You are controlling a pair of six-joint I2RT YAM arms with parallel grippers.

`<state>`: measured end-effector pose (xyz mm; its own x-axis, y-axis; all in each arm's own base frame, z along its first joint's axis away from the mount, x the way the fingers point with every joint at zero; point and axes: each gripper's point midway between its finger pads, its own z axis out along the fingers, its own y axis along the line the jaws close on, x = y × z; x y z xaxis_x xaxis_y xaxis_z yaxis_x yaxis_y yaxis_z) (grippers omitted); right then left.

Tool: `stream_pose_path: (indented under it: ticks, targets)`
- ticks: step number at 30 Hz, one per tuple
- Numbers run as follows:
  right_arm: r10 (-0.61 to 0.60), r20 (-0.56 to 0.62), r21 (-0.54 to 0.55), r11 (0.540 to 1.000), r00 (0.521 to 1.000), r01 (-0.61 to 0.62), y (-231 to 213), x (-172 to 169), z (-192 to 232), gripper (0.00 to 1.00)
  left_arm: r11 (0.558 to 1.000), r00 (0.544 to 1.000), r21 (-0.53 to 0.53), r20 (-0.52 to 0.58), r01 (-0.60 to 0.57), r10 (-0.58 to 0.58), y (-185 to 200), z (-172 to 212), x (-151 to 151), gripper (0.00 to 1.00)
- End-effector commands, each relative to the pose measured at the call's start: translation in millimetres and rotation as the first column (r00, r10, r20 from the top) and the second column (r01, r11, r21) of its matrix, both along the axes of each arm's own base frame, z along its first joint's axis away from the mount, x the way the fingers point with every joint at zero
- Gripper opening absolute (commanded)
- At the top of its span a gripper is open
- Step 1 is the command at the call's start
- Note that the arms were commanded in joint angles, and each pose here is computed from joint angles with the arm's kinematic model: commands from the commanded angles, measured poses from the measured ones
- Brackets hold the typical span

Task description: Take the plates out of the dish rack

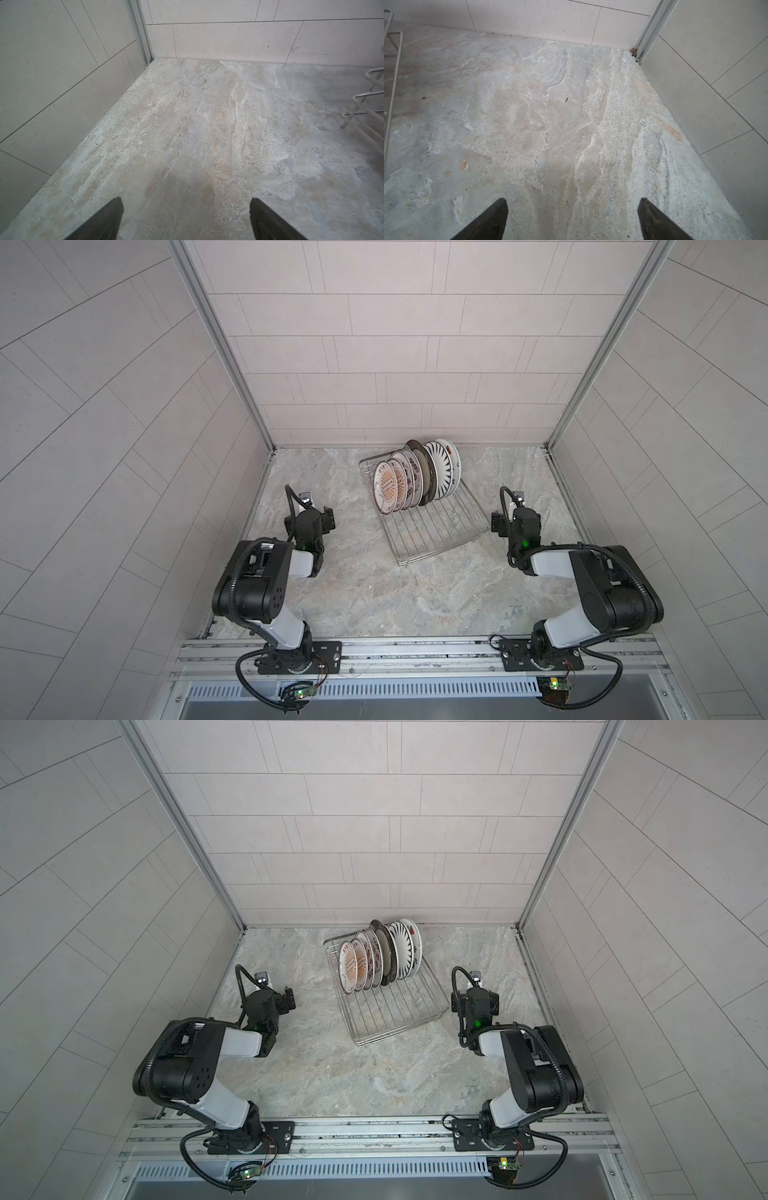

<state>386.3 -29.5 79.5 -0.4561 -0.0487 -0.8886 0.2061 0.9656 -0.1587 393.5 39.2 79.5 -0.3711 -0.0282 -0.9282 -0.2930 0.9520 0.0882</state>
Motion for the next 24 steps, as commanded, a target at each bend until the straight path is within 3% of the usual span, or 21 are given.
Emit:
stream_pose_path:
  ticks: [1, 24]
  targets:
    - [0.002, 0.021, -0.006, 1.000, 1.000, -0.002, -0.8, 4.3, 8.4, 1.00, 1.000, 0.998, 0.003, 0.050, 0.024, -0.024, -2.5, 10.8, -0.5, 1.00]
    - [0.003, 0.021, -0.007, 1.000, 1.000, -0.003, -0.5, 4.3, 8.3, 1.00, 1.000, 0.999, 0.005, 0.034, 0.030, -0.030, -3.8, 9.6, 1.5, 1.00]
